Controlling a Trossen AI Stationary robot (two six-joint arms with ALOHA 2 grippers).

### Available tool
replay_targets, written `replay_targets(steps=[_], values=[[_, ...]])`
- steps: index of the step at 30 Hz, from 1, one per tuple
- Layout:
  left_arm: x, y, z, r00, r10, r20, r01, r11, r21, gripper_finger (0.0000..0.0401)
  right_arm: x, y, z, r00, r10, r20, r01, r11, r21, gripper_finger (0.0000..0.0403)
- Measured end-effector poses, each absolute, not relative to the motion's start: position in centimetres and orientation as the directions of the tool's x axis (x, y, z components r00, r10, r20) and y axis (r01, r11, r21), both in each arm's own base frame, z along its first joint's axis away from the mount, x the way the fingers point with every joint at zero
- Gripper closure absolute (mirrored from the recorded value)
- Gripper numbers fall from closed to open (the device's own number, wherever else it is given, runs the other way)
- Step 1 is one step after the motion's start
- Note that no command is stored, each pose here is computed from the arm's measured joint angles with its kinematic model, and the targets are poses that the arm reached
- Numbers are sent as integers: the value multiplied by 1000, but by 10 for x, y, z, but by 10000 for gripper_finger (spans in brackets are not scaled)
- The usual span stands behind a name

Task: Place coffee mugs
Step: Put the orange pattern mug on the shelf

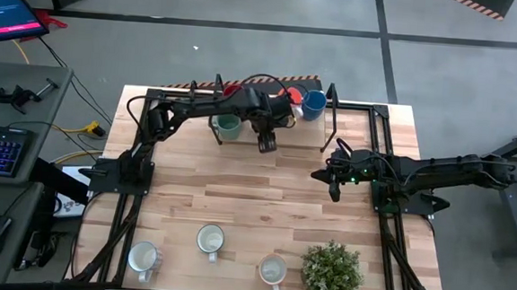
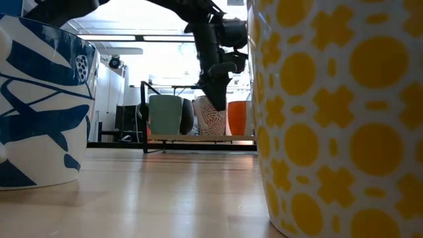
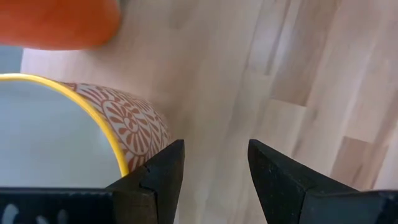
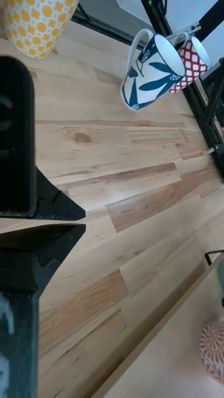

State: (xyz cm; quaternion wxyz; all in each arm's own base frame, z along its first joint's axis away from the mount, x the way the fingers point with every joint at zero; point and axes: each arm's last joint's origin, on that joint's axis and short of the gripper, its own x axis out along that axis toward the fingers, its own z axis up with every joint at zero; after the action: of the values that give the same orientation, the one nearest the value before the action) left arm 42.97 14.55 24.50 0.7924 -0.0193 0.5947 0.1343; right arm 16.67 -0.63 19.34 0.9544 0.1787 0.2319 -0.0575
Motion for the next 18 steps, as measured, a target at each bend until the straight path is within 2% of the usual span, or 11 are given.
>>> replay_targets(steps=[7,18], values=[[426,158,245,252,221,-942,-244,957,159,233,167,-6,193,886,-27,-464,193,930,314,401],[427,175,248,308,257,-916,-291,942,166,233,167,-6,193,886,-27,-464,193,930,314,401]])
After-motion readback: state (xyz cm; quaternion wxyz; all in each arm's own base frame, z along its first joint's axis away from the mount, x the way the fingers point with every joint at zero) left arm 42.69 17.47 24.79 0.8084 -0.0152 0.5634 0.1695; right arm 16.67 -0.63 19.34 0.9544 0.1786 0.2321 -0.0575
